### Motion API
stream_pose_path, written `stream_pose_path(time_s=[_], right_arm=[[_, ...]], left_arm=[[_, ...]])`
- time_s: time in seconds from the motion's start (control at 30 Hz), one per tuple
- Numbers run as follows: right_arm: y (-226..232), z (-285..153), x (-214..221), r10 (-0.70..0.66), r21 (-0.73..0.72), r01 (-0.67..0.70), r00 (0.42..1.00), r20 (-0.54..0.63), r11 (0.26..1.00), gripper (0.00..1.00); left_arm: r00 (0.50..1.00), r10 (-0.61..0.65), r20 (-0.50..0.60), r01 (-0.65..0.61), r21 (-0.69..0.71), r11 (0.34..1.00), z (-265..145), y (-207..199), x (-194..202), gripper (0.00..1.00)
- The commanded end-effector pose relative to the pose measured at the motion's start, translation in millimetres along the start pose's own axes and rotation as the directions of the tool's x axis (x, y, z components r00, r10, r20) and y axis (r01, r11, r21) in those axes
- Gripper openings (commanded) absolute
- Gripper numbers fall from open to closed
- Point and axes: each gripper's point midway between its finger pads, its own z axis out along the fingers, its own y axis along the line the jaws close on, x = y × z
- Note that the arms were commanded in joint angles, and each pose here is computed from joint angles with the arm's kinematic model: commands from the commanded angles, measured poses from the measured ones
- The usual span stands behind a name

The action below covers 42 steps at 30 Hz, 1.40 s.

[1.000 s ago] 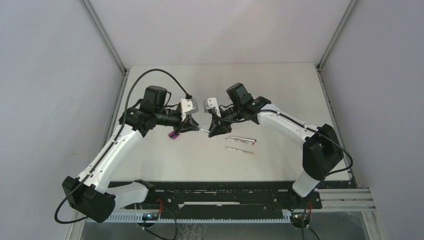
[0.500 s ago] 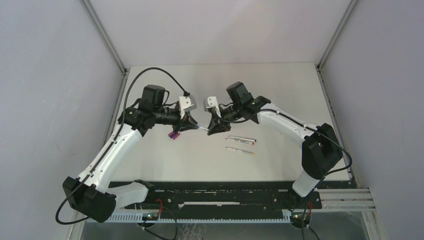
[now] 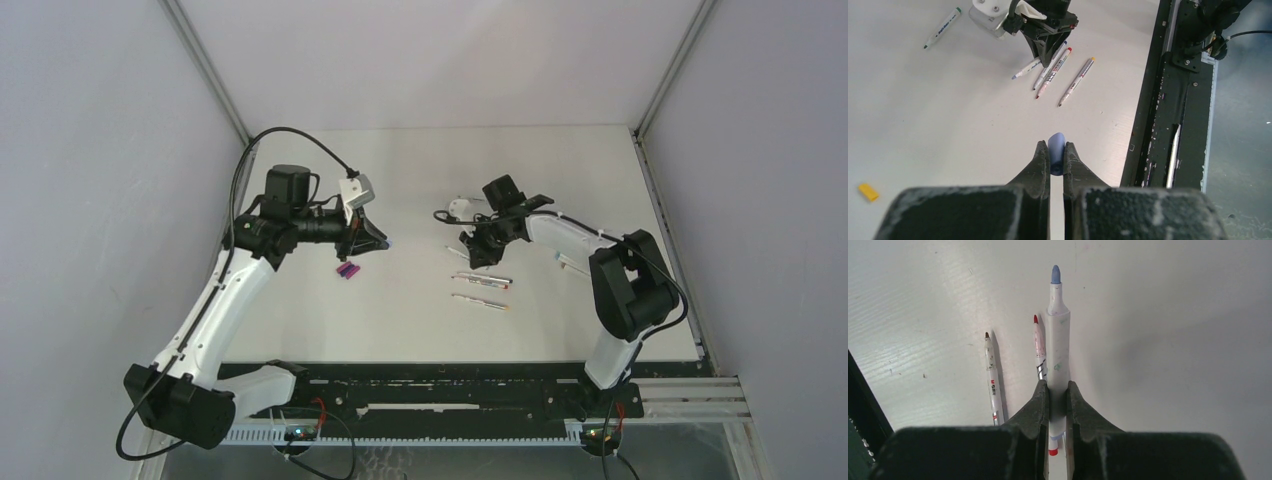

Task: Open the pen caps
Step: Place the pen at the center of the board.

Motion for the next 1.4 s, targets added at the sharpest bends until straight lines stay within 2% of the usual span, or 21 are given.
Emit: stream_pose_path(time_s=[0.0, 0.27, 0.47, 0.63, 0.97, 1.17, 1.37], right_arm=[[-1, -13, -23, -0.033, 0.044, 0.031, 0.998, 0.050, 0.999, 0.00], [-7, -17, -25, -0.022, 0.062, 0.018, 0.998, 0.065, 0.998, 0.00], [-27, -31, -25, -0.012, 0.155, 0.003, 0.998, 0.057, 0.988, 0.00], [-48, -50, -20, 0.002, 0.257, -0.013, 0.999, 0.043, 0.966, 0.00], [-79, -72, -18, -0.036, 0.433, 0.038, 0.999, -0.011, 0.901, 0.00], [-102, -75, -20, -0.067, 0.499, 0.112, 0.992, -0.106, 0.859, 0.00], [-133, -70, -25, -0.074, 0.478, 0.157, 0.979, -0.188, 0.864, 0.00]], left_arm=[[0.997, 0.045, 0.062, -0.045, 0.003, 0.999, -8, -5, -26, 0.00], [0.997, 0.062, 0.048, -0.059, -0.068, 0.996, -10, 6, -23, 0.00], [0.996, 0.087, 0.013, -0.081, -0.240, 0.967, -25, 35, -23, 0.00], [0.996, 0.076, -0.049, -0.088, -0.325, 0.942, -38, 55, -6, 0.00], [0.997, -0.058, -0.059, 0.032, -0.365, 0.930, -45, 80, 58, 0.00], [0.999, -0.034, -0.042, 0.016, -0.366, 0.931, -49, 71, 56, 0.00], [1.000, -0.014, -0.026, 0.004, -0.371, 0.928, -48, 67, 60, 0.00]])
